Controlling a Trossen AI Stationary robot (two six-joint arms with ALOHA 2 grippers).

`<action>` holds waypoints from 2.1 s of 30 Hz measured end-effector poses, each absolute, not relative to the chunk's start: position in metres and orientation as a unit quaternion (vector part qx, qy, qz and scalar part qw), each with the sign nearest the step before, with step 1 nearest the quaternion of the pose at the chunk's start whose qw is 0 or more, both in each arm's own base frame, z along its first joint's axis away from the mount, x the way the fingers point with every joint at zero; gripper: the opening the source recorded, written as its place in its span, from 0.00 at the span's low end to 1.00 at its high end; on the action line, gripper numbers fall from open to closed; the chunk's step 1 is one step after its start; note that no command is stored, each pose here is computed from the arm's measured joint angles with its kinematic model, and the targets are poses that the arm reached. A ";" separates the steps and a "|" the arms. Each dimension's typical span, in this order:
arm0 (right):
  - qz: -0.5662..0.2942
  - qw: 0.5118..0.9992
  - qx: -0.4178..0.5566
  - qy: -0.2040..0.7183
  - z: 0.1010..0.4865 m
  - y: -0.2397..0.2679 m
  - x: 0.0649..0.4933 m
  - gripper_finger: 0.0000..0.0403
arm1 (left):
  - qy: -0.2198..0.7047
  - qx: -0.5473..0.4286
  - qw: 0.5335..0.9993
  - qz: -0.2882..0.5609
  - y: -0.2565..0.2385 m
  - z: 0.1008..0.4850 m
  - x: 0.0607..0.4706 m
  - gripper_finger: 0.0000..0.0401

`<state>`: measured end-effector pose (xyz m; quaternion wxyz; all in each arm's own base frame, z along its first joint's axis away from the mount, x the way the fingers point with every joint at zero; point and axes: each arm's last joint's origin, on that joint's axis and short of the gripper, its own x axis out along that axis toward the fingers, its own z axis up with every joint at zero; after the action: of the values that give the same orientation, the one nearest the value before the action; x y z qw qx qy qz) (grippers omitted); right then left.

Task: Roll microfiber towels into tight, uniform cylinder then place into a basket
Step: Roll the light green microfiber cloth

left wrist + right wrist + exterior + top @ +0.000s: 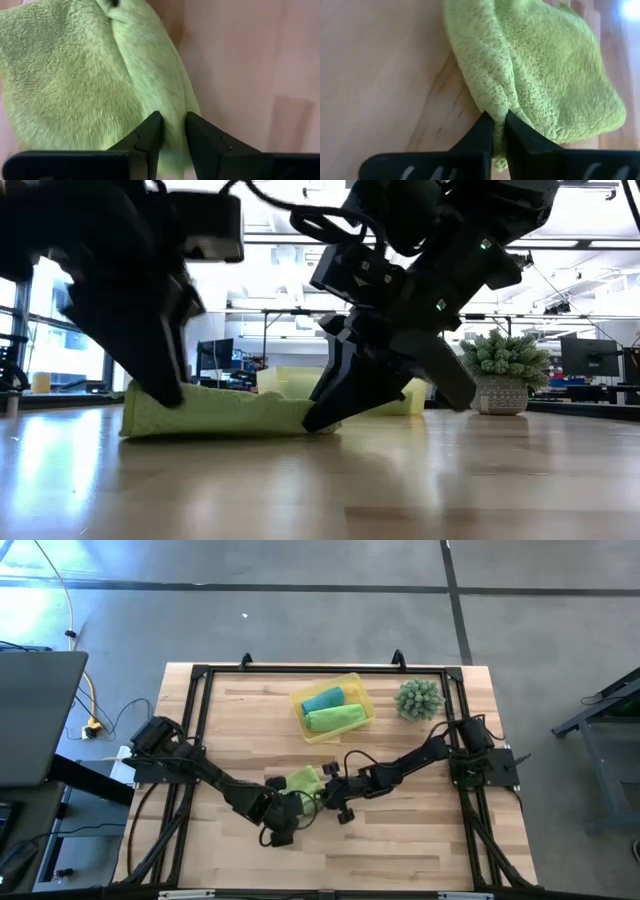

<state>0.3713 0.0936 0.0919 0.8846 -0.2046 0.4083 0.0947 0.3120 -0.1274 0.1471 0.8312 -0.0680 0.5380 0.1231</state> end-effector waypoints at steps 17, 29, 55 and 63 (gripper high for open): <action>0.245 0.805 0.261 0.473 0.092 0.050 0.373 0.01 | 0.479 -0.024 0.862 0.165 -0.154 0.178 0.317 0.22; 0.232 0.799 0.281 0.478 0.092 0.047 0.374 0.01 | 0.438 -0.050 0.887 0.139 -0.166 0.175 0.327 0.33; 0.266 0.844 0.132 0.447 0.115 0.047 0.366 0.25 | 0.505 -0.068 0.846 0.155 -0.171 0.118 0.333 0.28; 0.244 0.865 -0.020 0.437 0.162 0.055 0.345 0.37 | 0.504 -0.067 0.846 0.162 -0.170 0.117 0.333 0.26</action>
<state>0.3450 0.0554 0.1620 0.8655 -0.0198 0.4372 0.2438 0.3330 -0.1701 0.1173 0.8459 -0.0670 0.5039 0.1617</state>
